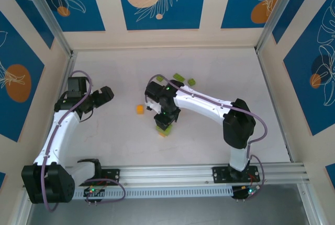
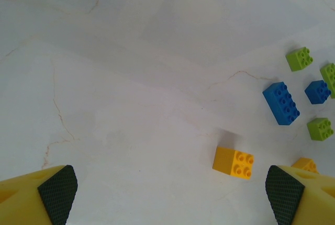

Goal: Assemble a carrot with lego

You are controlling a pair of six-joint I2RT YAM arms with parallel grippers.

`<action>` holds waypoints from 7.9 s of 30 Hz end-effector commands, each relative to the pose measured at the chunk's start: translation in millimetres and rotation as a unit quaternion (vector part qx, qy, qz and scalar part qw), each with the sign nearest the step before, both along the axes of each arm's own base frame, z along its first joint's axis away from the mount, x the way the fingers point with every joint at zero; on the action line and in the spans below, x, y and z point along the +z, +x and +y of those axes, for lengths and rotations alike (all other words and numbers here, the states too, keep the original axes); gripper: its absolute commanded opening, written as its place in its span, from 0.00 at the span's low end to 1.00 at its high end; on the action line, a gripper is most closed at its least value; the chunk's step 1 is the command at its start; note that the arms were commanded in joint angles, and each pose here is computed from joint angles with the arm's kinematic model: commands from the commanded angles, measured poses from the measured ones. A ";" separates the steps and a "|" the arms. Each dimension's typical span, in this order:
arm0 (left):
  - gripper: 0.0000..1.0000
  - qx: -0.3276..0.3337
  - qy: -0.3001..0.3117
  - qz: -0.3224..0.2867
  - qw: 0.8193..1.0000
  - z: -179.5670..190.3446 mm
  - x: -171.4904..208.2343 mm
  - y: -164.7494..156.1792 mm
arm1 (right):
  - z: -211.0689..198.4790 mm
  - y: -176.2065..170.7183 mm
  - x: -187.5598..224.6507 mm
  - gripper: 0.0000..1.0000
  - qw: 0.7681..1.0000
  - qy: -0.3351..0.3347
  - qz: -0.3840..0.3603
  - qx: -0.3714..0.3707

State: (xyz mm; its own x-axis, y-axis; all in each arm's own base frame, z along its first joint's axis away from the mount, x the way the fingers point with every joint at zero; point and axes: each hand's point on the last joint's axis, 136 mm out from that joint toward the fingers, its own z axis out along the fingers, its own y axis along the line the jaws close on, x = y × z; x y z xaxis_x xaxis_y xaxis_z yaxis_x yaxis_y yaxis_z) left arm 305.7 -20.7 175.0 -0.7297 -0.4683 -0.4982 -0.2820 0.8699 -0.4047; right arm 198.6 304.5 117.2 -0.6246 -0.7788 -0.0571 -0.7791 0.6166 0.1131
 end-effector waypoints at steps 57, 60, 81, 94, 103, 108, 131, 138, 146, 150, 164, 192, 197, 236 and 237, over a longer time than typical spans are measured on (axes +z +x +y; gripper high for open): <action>0.95 -0.008 0.001 -0.006 1.000 -0.2 0.7 -1.8 | -7.7 -19.9 -48.6 0.33 0.995 -0.084 0.042 0.035; 0.95 -0.007 0.002 -0.007 1.000 0.0 1.0 -2.0 | -11.1 -22.3 -54.9 0.33 0.994 -0.095 0.043 0.038; 0.95 -0.008 0.002 -0.006 1.000 0.0 0.9 -1.9 | 9.8 -23.4 1.6 0.33 0.994 -0.020 0.003 0.111; 0.95 -0.007 0.005 -0.007 1.000 0.7 1.3 -2.1 | 25.6 -52.1 19.2 0.36 0.963 0.001 -0.004 0.269; 0.95 -0.007 0.004 -0.006 1.000 0.5 0.4 -1.4 | 34.7 -65.4 12.4 0.37 0.952 0.001 0.007 0.306; 0.95 -0.007 0.004 -0.005 1.000 0.6 0.1 -1.2 | 33.8 -68.8 8.4 0.37 0.949 -0.007 0.011 0.315; 0.95 -0.007 0.005 -0.004 1.000 0.8 -0.7 -0.6 | 27.7 -60.6 -15.7 0.45 0.945 -0.040 -0.011 0.324; 0.95 -0.007 0.005 -0.003 1.000 0.6 -1.1 -0.8 | 31.0 -63.1 0.0 0.57 0.947 -0.017 -0.019 0.321; 0.95 -0.007 0.004 -0.005 1.000 0.6 0.2 -0.8 | 32.0 -67.4 18.0 0.71 0.949 0.004 -0.025 0.313; 0.95 -0.008 0.003 -0.005 1.000 0.3 -0.1 -0.8 | 32.9 -64.5 47.3 0.74 0.950 0.036 -0.062 0.305; 0.95 -0.011 -0.001 -0.007 1.000 -1.7 0.8 -0.1 | -92.1 85.7 52.1 0.76 0.980 0.055 -0.164 -0.101; 0.95 -0.011 -0.002 -0.005 1.000 -1.8 -1.0 1.3 | -179.8 129.2 -88.7 0.72 0.958 0.016 0.010 -0.285; 0.95 -0.012 -0.004 -0.005 1.000 -2.4 -0.9 1.2 | -180.3 127.9 -93.7 0.67 0.957 0.017 0.014 -0.288; 0.95 -0.013 -0.006 -0.005 1.000 -2.9 -1.5 2.8 | -178.3 144.9 -92.7 0.42 0.953 0.041 0.009 -0.301; 0.95 -0.013 -0.006 -0.005 1.000 -3.2 -1.4 3.0 | -178.5 145.1 -92.6 0.42 0.952 0.041 0.008 -0.302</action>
